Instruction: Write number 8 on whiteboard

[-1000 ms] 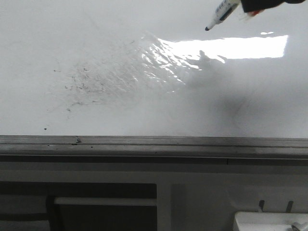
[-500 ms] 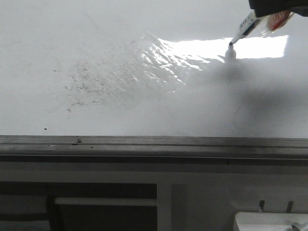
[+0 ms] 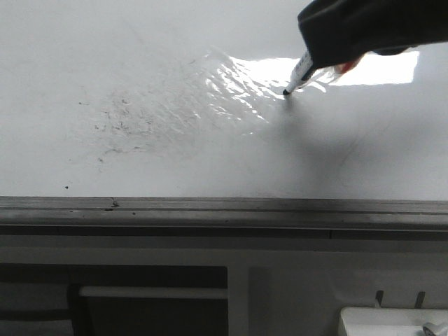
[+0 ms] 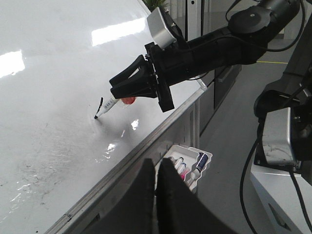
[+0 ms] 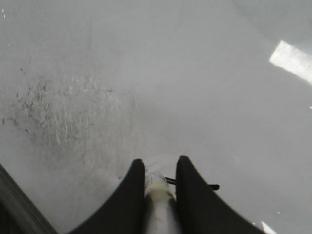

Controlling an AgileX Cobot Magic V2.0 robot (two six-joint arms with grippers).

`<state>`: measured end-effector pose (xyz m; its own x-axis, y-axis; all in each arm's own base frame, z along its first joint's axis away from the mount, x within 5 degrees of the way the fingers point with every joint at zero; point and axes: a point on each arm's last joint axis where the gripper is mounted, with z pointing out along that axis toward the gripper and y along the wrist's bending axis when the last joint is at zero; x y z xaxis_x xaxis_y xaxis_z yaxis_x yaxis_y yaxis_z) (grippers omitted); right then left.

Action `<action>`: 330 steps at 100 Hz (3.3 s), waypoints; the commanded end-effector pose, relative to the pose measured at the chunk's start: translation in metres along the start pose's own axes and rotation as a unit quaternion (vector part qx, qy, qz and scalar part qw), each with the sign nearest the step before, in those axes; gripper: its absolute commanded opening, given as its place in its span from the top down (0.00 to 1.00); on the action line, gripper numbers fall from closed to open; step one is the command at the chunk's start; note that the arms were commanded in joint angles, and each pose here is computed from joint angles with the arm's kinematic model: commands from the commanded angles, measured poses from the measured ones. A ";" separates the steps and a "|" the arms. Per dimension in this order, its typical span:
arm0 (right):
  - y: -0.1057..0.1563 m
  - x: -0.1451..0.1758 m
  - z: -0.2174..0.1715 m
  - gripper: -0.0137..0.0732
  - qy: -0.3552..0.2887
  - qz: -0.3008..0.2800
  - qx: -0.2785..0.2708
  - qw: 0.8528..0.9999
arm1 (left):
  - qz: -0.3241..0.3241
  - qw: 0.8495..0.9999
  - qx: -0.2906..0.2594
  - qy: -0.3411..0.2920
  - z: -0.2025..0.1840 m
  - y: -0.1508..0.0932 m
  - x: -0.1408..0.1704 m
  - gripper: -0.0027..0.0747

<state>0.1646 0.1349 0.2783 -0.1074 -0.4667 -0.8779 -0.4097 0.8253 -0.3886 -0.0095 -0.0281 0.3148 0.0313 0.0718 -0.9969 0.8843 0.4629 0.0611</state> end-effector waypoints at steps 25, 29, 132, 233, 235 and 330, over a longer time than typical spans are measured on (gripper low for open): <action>-0.032 0.011 -0.024 0.92 0.088 0.060 0.097 0.990 | -0.011 0.999 -0.007 -0.035 -0.002 0.002 -0.012 0.99; -0.037 0.012 -0.029 0.93 0.093 0.071 0.112 0.987 | -0.011 0.999 -0.007 -0.035 -0.002 0.002 -0.012 0.99; -0.031 -0.022 -0.019 0.92 0.041 0.065 0.064 0.995 | -0.014 0.999 -0.001 -0.029 -0.002 0.001 -0.011 0.99; -0.059 -0.065 -0.082 0.93 -0.130 0.140 -0.027 0.981 | -0.015 1.000 0.003 -0.019 0.000 0.001 -0.010 0.85; -0.059 -0.065 -0.084 0.93 -0.136 0.141 -0.031 0.980 | -0.016 1.000 0.004 -0.014 0.001 0.001 -0.009 0.81; 0.053 -0.026 -0.042 0.93 -0.109 0.042 -0.391 0.913 | -0.003 0.980 0.086 0.178 0.153 0.034 0.006 0.55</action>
<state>0.1106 0.1720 0.2828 -0.0494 -0.3091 -0.9497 -0.9137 0.3980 -0.0821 0.0854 -0.1366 0.2915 -0.1134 0.4255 -0.8978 0.9491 0.3137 0.0288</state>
